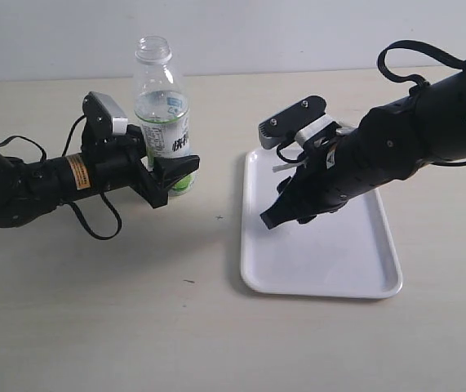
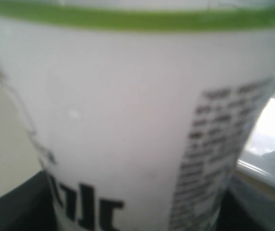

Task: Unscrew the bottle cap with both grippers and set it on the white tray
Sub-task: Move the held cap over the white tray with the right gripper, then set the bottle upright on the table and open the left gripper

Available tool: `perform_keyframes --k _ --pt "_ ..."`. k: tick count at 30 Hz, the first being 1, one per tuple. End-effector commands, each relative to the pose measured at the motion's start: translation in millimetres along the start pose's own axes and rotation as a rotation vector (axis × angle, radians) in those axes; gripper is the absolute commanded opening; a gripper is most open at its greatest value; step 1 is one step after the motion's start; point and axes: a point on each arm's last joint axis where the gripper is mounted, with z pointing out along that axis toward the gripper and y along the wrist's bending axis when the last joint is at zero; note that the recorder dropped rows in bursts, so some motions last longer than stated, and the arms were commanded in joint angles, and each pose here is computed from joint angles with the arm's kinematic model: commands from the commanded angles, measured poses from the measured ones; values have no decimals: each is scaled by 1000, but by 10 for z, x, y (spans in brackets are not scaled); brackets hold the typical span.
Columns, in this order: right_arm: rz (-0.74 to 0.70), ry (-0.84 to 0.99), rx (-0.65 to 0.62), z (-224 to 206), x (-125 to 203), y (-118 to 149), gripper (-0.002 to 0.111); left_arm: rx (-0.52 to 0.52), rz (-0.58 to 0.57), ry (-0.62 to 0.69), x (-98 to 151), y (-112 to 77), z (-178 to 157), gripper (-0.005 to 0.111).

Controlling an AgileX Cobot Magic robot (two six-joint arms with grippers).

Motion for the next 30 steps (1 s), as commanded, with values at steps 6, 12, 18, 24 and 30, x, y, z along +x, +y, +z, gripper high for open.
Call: perform_keyframes --k 6,12,18,24,30 --pt "4 -10 3 15 11 -13 0 27 10 -16 -35 -19 -3 29" --pt "4 -8 3 15 13 -13 0 26 11 -9 -28 -18 -3 45" --pt "4 -6 3 15 15 -13 0 26 14 9 -12 -18 -3 49" --pt "3 -5 3 15 15 -13 0 28 16 16 -6 -20 -3 64" --pt "3 11 1 15 30 -11 0 27 17 18 0 0 -23 86"
